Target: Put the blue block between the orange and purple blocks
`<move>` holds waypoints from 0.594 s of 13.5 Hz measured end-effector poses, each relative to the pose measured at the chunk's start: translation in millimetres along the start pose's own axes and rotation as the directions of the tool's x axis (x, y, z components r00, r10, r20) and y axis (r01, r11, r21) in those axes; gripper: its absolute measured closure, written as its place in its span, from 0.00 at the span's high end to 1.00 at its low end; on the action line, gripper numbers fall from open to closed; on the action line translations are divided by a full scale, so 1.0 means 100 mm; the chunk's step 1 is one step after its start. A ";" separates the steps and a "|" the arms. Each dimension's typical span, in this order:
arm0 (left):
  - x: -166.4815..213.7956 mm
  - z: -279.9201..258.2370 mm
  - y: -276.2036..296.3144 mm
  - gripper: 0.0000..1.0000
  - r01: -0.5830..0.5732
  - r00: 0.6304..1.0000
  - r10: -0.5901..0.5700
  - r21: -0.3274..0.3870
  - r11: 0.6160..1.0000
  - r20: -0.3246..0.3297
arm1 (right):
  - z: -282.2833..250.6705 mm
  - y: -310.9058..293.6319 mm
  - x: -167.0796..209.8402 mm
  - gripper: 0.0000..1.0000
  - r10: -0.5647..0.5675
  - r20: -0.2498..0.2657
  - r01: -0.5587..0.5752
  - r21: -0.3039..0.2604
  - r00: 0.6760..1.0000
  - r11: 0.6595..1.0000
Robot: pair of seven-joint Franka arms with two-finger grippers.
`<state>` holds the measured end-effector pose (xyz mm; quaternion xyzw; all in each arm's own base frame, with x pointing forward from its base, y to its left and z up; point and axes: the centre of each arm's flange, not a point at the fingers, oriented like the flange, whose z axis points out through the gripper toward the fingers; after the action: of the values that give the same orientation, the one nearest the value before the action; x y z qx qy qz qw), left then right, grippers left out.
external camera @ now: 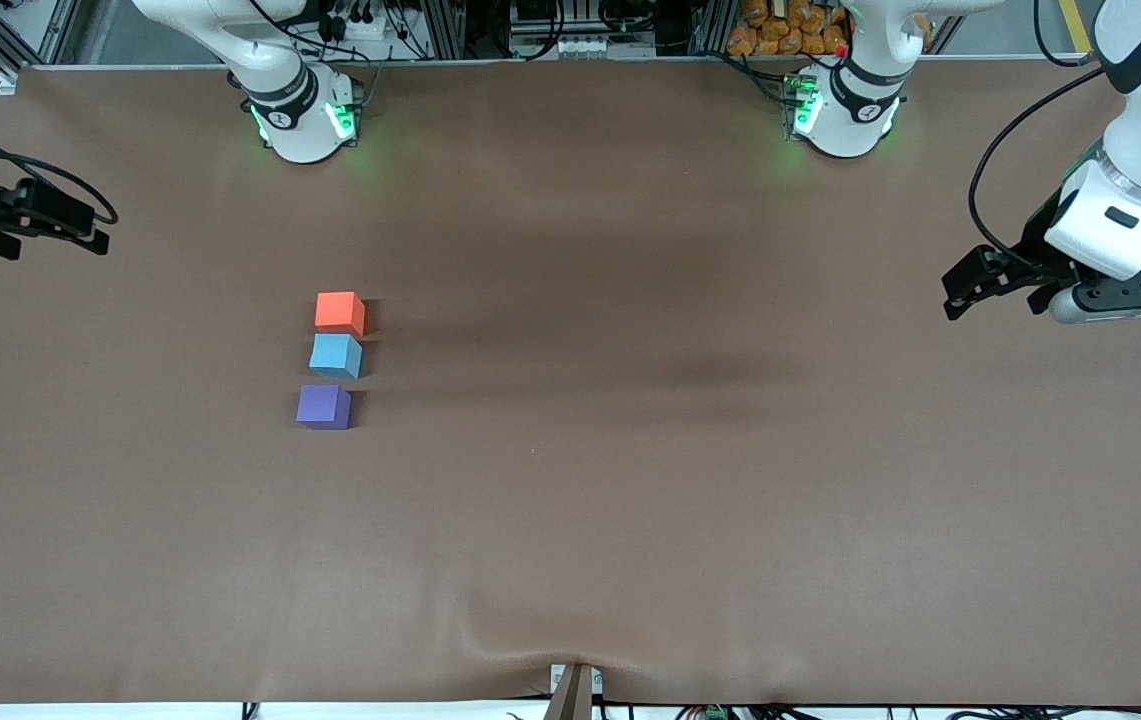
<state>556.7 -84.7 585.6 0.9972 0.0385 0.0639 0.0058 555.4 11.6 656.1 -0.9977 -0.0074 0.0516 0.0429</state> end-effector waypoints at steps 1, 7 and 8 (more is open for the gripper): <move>-0.02 -0.02 0.03 1.00 -0.010 1.000 0.009 0.011 1.000 0.001 | 0.04 0.04 -0.03 1.00 -0.001 0.002 0.001 0.002 1.000 1.000; -0.24 -0.39 0.06 1.00 -0.029 0.999 0.028 0.040 0.999 0.030 | 0.06 -0.09 -0.08 1.00 -0.028 0.002 0.028 -0.006 1.000 1.000; -0.28 -0.46 0.05 1.00 -0.029 0.999 0.027 0.044 0.999 0.041 | 0.06 -0.10 -0.08 1.00 -0.029 0.003 0.029 -0.009 1.000 1.000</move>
<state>523.4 -91.2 627.6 0.9986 0.0259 0.0431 -0.0163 546.8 21.5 651.8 -0.9976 -0.0223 0.0523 0.0393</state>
